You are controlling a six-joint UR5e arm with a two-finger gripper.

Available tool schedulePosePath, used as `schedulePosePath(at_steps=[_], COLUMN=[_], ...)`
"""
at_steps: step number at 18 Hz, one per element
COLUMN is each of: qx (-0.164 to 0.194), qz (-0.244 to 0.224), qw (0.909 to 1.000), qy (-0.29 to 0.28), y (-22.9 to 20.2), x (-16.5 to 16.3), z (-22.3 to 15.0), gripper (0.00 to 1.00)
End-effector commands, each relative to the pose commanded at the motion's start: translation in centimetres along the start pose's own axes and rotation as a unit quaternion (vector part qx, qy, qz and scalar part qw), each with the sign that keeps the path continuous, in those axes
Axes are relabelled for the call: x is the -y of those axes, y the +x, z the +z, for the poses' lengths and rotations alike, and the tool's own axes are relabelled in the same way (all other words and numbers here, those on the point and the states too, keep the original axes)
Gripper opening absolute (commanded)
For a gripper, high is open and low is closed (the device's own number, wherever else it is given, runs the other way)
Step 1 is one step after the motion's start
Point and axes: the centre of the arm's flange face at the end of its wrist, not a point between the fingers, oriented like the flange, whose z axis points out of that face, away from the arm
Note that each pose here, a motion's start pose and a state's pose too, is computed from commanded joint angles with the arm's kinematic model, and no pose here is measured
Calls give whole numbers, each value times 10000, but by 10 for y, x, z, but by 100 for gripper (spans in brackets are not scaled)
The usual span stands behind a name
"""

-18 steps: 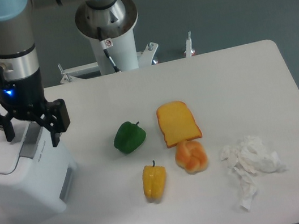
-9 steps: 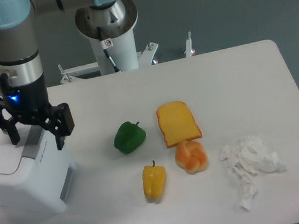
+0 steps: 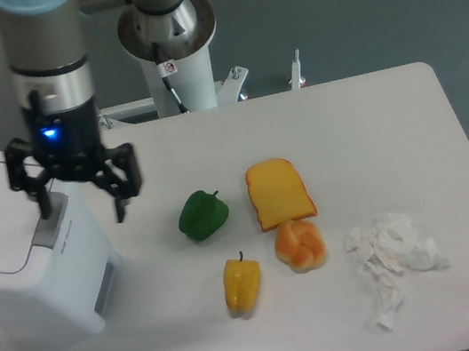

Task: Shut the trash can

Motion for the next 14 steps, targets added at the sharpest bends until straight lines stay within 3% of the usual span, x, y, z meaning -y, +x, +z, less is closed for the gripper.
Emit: schedulePosePath(at_steps=[6,10,12,14], qx=[182,131,57,-66], qz=[569,875,1275,1934], qw=[9972,9935,9883,9760], qy=[-459,-717,-837,-995], y=[-141,-203,-234,-265], x=[-33,-53,-69,-84], z=[50,83,98,117], gripper=[100,100,100,100])
